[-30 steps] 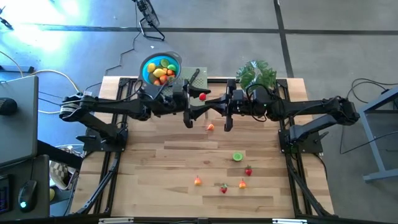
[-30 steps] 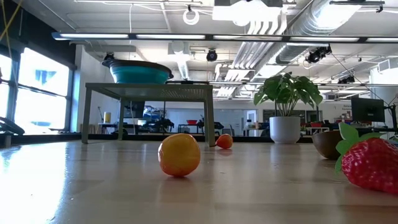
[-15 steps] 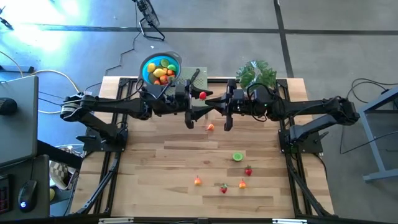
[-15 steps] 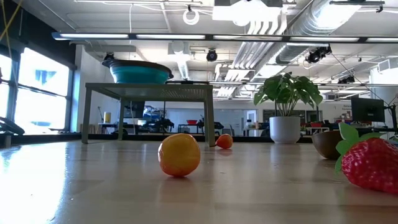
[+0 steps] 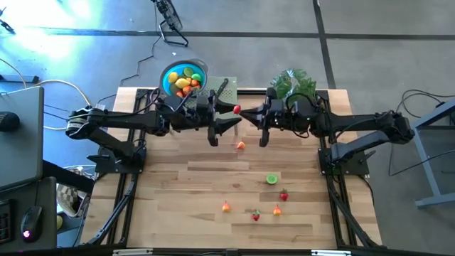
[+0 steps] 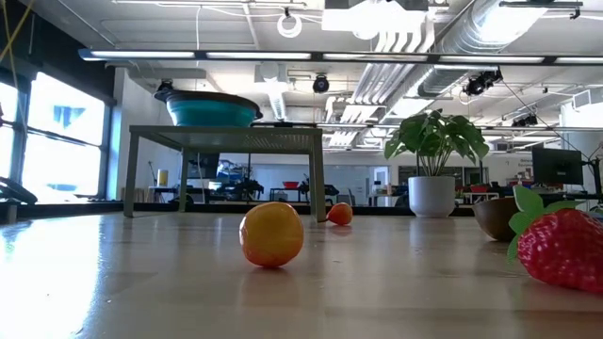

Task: Pick & Place Fruit
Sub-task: Put the strawberry into the strainer bowl on the shelf

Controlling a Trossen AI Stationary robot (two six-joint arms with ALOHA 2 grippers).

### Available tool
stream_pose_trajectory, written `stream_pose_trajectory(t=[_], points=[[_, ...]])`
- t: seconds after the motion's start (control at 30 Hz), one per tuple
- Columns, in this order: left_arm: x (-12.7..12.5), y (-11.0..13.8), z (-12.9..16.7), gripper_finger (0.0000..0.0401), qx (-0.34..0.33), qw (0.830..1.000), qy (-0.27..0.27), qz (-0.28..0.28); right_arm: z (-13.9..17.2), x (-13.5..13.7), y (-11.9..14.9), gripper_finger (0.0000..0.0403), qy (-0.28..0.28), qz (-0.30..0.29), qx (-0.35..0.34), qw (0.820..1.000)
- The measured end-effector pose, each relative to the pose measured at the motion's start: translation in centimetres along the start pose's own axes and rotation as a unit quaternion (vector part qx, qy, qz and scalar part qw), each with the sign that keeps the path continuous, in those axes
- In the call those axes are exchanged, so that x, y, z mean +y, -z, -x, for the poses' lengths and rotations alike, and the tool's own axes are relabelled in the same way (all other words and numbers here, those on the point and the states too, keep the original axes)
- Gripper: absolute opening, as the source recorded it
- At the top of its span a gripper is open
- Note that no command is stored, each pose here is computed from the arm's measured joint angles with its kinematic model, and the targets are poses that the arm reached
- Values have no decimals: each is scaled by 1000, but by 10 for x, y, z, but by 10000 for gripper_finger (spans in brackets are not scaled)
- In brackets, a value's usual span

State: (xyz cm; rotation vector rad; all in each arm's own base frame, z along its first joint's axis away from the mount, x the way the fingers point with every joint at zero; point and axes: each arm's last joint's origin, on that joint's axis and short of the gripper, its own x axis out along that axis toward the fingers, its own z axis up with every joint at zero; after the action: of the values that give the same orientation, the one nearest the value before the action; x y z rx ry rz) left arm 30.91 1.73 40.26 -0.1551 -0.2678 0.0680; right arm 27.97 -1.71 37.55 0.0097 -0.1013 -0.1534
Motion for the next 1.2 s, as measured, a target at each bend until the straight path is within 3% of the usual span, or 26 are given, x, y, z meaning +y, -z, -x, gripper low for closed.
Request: stream_pose_trajectory(t=[0.57,1.03,1.2], points=[[3,1,0,205,0,999,-43,3,0,2,1,3,-17,-13,8,1000],[3,1,0,205,0,999,-44,15,0,2,3,3,-16,-12,13,1000],[3,1,0,184,0,999,-44,15,0,2,3,3,-14,-13,16,1000]])
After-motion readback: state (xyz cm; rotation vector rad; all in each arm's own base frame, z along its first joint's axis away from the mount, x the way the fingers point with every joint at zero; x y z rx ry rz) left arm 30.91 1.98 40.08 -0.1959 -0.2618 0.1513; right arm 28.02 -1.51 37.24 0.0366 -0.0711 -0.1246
